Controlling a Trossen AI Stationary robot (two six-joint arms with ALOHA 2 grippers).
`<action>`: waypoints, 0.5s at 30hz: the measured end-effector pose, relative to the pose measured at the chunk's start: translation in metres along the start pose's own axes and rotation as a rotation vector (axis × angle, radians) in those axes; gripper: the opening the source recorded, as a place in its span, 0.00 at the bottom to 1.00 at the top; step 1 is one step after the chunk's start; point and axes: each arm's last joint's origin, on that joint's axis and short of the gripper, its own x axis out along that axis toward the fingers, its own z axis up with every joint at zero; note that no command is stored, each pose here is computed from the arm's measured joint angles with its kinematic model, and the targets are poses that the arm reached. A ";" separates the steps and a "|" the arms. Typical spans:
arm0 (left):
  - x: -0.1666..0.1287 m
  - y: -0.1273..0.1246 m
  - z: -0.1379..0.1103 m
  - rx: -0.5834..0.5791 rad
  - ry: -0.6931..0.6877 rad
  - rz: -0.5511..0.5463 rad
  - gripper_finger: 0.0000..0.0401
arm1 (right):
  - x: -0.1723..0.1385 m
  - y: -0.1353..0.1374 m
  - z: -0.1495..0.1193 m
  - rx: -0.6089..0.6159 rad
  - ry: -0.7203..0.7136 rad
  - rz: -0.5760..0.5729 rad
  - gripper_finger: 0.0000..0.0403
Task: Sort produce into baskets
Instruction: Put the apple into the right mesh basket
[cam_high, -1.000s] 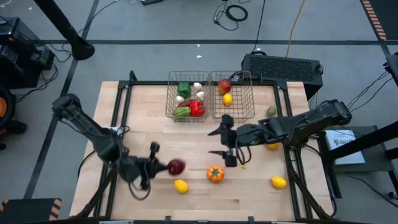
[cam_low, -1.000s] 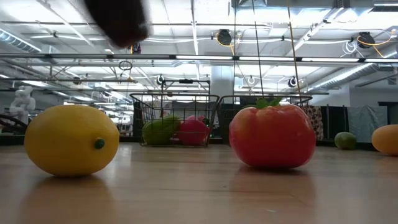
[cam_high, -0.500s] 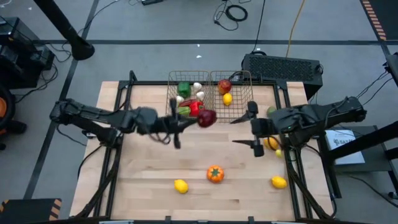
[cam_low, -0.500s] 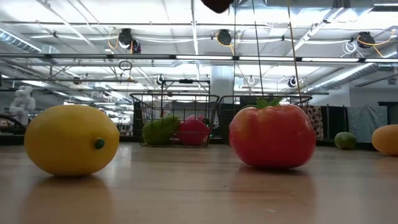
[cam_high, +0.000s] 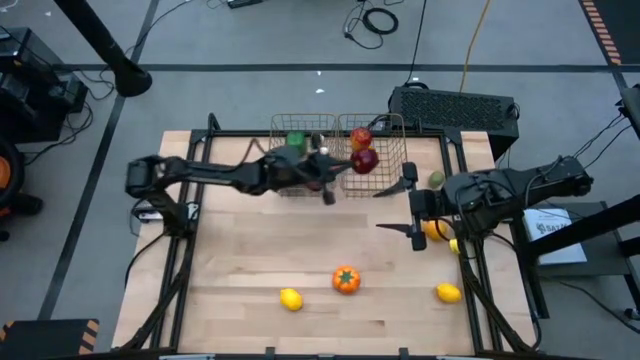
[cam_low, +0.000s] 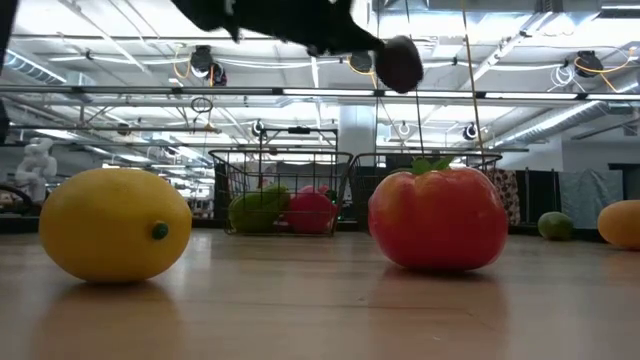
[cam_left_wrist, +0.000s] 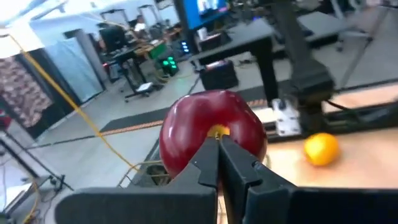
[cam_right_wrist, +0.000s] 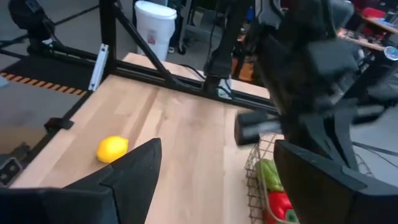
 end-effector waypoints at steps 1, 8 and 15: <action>0.008 0.001 -0.004 -0.015 0.011 0.007 0.01 | 0.000 -0.001 0.000 -0.002 -0.003 -0.003 0.75; 0.048 0.014 -0.043 -0.148 0.184 0.030 0.02 | 0.000 -0.002 0.000 0.000 -0.003 -0.010 0.75; 0.057 0.032 -0.078 -0.284 0.403 0.063 0.03 | 0.000 -0.002 0.000 -0.012 -0.002 -0.008 0.75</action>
